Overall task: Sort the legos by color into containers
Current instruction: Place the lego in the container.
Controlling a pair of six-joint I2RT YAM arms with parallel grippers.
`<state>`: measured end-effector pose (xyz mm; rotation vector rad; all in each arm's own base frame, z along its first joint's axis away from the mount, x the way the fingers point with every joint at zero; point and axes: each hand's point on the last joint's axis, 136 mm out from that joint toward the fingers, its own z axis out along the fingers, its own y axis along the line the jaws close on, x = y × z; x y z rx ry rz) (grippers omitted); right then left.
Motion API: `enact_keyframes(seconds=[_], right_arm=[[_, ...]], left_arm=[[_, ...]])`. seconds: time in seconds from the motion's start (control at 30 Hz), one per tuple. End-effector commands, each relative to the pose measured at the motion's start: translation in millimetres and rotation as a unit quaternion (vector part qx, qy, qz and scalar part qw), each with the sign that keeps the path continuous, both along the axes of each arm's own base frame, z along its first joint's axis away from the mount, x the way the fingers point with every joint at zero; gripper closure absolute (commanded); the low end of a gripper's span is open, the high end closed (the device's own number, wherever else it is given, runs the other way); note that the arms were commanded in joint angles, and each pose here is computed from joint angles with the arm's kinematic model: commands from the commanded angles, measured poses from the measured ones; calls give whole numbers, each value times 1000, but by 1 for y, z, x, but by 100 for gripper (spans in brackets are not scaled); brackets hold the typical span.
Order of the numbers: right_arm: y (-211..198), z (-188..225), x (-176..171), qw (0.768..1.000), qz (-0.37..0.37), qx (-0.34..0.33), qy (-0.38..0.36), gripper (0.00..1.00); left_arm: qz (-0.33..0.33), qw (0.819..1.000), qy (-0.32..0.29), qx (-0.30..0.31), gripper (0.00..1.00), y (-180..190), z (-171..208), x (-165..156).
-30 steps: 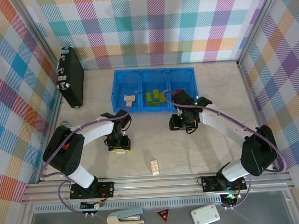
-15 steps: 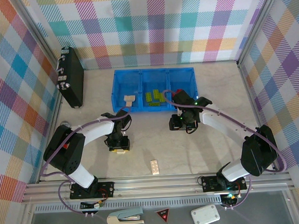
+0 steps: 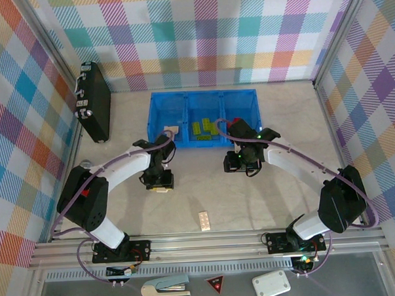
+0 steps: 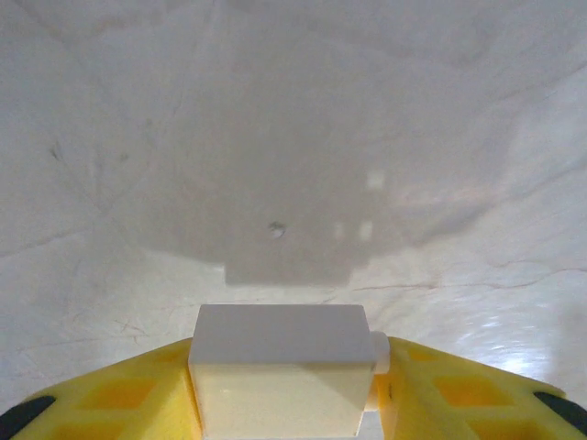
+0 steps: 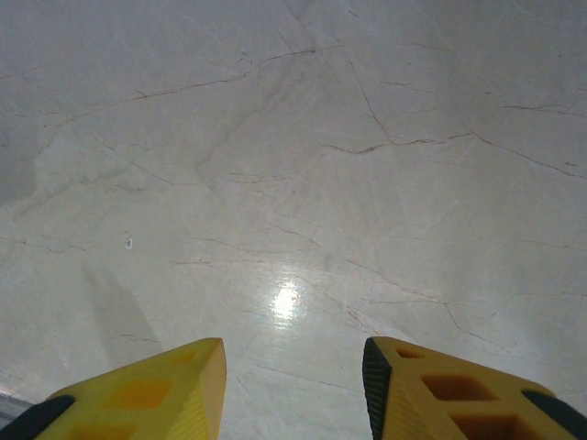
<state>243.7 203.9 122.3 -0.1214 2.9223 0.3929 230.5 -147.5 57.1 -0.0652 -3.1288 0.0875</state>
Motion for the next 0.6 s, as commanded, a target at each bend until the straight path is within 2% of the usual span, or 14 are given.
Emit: enact_keyframes(seconds=[0.0, 0.37, 0.57], right_arm=[[-2, 16, -1, 1000, 1, 2, -19, 55], [-8, 19, -2, 1000, -7, -5, -27, 54], [-12, 20, -3, 999, -11, -9, -29, 54]], left_arm=[[-19, 1000, -15, 12, 51, -2, 22, 13], [-28, 997, -71, 6, 51, -11, 66, 96], [-17, 995, -100, 0, 51, -7, 78, 146]])
